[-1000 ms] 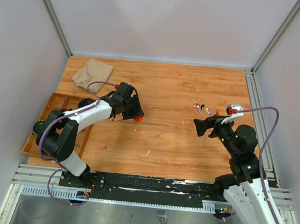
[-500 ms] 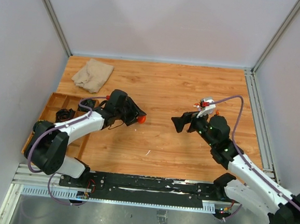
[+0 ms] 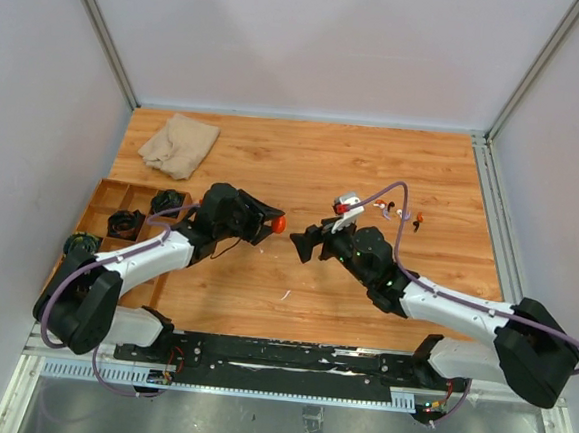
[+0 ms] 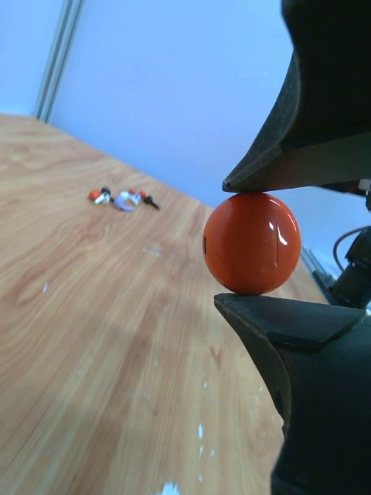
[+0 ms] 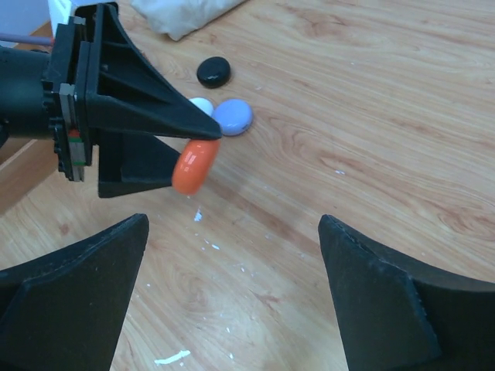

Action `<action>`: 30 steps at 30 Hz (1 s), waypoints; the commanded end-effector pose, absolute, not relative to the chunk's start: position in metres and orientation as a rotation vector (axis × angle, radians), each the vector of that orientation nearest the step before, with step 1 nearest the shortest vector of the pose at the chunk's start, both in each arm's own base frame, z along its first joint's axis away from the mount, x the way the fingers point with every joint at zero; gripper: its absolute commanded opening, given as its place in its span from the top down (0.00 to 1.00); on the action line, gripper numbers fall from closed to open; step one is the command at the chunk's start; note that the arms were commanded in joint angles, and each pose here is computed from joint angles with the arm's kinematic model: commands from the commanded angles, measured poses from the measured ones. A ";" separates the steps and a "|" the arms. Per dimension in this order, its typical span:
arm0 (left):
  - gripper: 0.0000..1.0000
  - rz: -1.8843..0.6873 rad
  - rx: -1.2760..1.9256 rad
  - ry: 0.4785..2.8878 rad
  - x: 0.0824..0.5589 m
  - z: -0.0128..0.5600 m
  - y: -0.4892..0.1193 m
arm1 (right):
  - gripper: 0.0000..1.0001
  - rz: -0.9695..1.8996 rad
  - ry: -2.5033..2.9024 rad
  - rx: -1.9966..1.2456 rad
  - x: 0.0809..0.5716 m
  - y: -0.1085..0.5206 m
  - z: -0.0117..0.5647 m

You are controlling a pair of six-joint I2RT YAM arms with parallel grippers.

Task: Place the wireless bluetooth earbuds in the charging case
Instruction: Open the charging case.

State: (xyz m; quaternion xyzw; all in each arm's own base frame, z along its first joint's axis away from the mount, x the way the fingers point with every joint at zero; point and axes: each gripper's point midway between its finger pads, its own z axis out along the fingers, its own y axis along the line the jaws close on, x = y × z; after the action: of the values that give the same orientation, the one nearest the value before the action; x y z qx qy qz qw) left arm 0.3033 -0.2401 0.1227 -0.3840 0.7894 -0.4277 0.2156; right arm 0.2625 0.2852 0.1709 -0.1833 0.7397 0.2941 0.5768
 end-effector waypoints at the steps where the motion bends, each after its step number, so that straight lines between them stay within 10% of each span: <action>1: 0.87 -1.347 -1.096 2.070 0.307 0.154 -0.254 | 0.09 0.695 1.591 -0.425 0.270 0.311 0.211; 30: 0.88 -1.488 -1.180 2.018 0.298 0.161 -0.269 | 0.53 0.617 1.617 -0.366 0.286 0.337 0.184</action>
State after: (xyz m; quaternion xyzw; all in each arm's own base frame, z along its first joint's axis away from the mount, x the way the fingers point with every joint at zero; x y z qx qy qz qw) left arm 0.2999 -0.2660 0.1536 -0.4207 0.7257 -0.5121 0.1847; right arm 0.2827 0.3314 0.1690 -0.1770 0.7202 0.2623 0.6174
